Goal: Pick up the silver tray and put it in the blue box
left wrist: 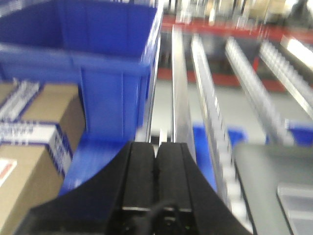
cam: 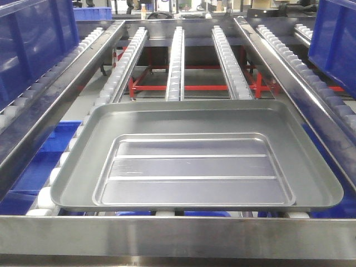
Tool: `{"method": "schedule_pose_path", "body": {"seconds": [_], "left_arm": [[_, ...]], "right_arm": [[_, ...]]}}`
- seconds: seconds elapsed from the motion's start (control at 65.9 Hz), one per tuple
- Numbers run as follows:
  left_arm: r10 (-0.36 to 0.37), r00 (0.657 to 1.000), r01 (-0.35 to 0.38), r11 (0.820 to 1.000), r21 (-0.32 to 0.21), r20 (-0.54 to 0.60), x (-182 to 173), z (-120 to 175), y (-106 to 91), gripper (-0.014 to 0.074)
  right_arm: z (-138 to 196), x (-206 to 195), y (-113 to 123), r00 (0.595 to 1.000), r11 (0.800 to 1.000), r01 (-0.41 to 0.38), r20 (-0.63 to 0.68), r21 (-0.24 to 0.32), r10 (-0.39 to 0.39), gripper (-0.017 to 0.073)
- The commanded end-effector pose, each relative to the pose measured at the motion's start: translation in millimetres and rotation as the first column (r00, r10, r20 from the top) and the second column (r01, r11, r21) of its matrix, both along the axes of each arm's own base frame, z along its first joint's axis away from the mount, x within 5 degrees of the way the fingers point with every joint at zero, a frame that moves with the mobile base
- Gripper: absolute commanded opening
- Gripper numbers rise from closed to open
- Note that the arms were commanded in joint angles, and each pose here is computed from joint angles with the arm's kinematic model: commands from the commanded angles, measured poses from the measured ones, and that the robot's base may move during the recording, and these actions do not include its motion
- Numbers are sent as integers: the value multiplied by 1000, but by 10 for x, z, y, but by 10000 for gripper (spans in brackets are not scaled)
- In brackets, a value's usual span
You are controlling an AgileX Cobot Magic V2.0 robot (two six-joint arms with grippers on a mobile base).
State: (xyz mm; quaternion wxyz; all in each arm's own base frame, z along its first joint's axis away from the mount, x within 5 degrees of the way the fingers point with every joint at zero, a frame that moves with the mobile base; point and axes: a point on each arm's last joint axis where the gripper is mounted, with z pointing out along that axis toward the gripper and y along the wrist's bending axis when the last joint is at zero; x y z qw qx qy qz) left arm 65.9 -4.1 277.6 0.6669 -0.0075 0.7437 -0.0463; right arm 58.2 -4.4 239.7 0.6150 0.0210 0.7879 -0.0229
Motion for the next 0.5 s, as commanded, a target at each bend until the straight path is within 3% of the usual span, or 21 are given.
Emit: {"method": "schedule_pose_path", "body": {"seconds": [0.0,0.106,0.182,0.318,0.485], "left_arm": [[-8,995,8,1000,-1,-100,168,220,-17,-98],[-10,958,13,1000,7,-286,418,276,-36,-98],[-17,938,14,1000,-12,-348,574,283,-55,-98],[-36,905,10,998,-63,-424,731,192,-87,-103],[-77,885,-15,981,-193,-459,878,117,-146,-103]], "right_arm": [[228,130,-7,999,1000,4,-53,4,-3,48],[260,320,-19,965,1000,12,-264,18,-6,48],[252,463,-24,927,1000,16,-375,26,-5,48],[212,634,-31,889,999,20,-459,32,-3,48],[172,672,-13,873,997,28,-487,71,10,48]]}}
